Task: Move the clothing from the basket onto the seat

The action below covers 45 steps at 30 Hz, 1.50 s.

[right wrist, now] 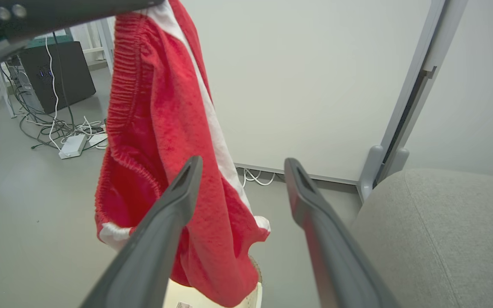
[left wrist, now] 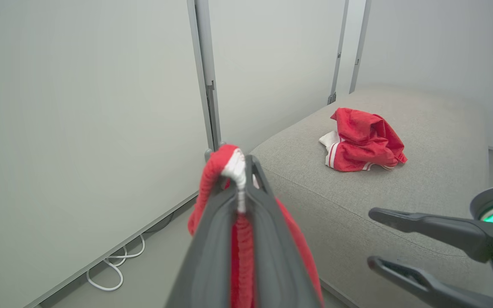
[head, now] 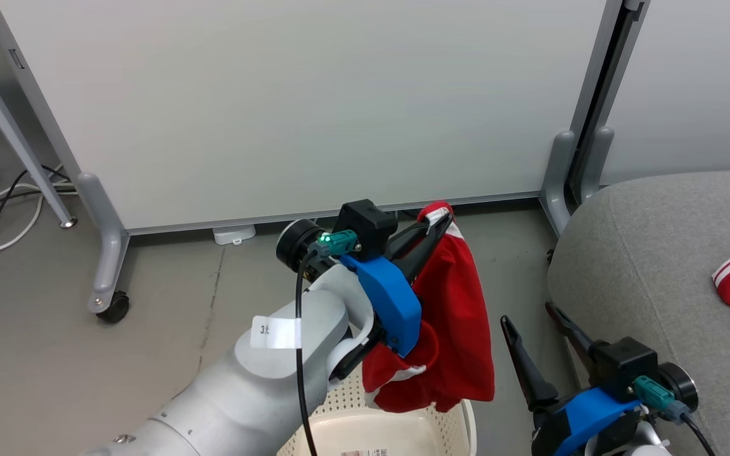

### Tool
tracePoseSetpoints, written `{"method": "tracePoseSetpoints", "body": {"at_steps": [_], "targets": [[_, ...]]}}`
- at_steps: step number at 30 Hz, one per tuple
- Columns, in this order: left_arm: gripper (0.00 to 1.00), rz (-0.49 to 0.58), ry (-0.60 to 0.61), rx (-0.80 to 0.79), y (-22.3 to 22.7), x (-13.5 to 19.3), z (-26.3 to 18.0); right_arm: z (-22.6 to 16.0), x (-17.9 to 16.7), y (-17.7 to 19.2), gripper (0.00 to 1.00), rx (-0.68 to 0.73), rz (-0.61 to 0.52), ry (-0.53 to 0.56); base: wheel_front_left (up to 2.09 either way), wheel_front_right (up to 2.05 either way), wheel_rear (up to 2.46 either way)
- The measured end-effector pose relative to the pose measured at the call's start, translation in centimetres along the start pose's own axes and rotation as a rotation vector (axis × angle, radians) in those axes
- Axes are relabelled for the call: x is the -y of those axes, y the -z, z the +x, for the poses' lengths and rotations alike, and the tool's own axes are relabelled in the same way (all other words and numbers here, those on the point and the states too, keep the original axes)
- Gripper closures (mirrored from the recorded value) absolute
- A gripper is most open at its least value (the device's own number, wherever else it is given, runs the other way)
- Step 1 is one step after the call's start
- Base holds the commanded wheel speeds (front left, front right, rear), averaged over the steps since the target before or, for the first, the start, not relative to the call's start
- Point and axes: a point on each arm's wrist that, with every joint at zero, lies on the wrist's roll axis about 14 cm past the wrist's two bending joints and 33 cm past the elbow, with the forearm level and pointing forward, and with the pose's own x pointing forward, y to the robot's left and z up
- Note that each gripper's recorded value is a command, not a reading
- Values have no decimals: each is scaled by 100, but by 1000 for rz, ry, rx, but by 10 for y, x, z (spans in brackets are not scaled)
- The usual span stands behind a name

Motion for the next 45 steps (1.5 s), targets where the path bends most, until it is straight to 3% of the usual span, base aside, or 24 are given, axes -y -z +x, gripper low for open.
{"method": "tracePoseSetpoints", "body": {"at_steps": [17, 42, 43, 45], "targets": [[100, -11, 36, -23, 5, 8, 4, 0, -6, 10, 0, -24, 18, -14, 0, 0, 0], [100, -22, 62, -15, 3, 15, 5, 53, -44, 28, 0, -140, 30, -193, 0, 0, 0], [100, -21, 63, -14, 3, 16, 4, 54, -44, 27, 44, -135, 49, -189, 0, 0, 0], [100, -19, 63, -12, 2, 16, 4, 57, -45, 28, 100, -135, 54, -191, 0, 0, 0]]}}
